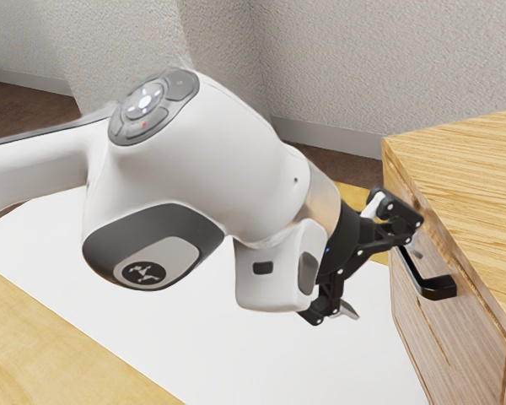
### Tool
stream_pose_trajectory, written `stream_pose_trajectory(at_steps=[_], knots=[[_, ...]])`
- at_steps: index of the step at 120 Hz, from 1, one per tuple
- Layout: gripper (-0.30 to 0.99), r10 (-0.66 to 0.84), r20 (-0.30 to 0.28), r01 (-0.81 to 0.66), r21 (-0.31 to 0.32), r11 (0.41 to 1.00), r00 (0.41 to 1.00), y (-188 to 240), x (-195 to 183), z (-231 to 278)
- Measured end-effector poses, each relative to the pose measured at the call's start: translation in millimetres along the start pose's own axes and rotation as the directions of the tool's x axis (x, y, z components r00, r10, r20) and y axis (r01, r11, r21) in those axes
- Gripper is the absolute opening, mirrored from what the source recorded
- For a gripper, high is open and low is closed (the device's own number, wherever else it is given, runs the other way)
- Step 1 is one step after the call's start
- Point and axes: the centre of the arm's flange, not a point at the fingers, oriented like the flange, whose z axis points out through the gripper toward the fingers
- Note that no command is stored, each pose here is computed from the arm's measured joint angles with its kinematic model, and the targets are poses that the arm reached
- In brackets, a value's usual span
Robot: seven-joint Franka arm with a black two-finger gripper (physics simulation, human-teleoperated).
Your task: Pull the drawer handle with one arm to open the drawer
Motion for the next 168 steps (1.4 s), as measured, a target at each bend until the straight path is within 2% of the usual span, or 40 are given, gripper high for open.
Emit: stream_pose_trajectory(at_steps=[68,90,112,130,156,163,168], knots=[[0.7,-0.051,0.017,0.051,-0.001,0.999,0.999,38.2,-26.0,-20.9],[0.64,-0.071,0.025,0.07,0.022,0.997,0.997,54.7,-35.0,-40.9],[0.7,-0.081,0.025,0.081,0.02,0.997,0.996,63.4,-39.0,-43.4],[0.71,-0.098,0.036,0.097,0.011,0.995,0.995,87.5,-47.0,-46.6],[0.67,-0.124,0.047,0.122,0.029,0.992,0.991,110.3,-53.4,-65.2],[0.73,-0.133,0.046,0.132,0.03,0.991,0.99,117.3,-57.6,-67.2],[0.84,-0.137,0.045,0.136,0.027,0.99,0.99,121.0,-59.5,-66.8]])
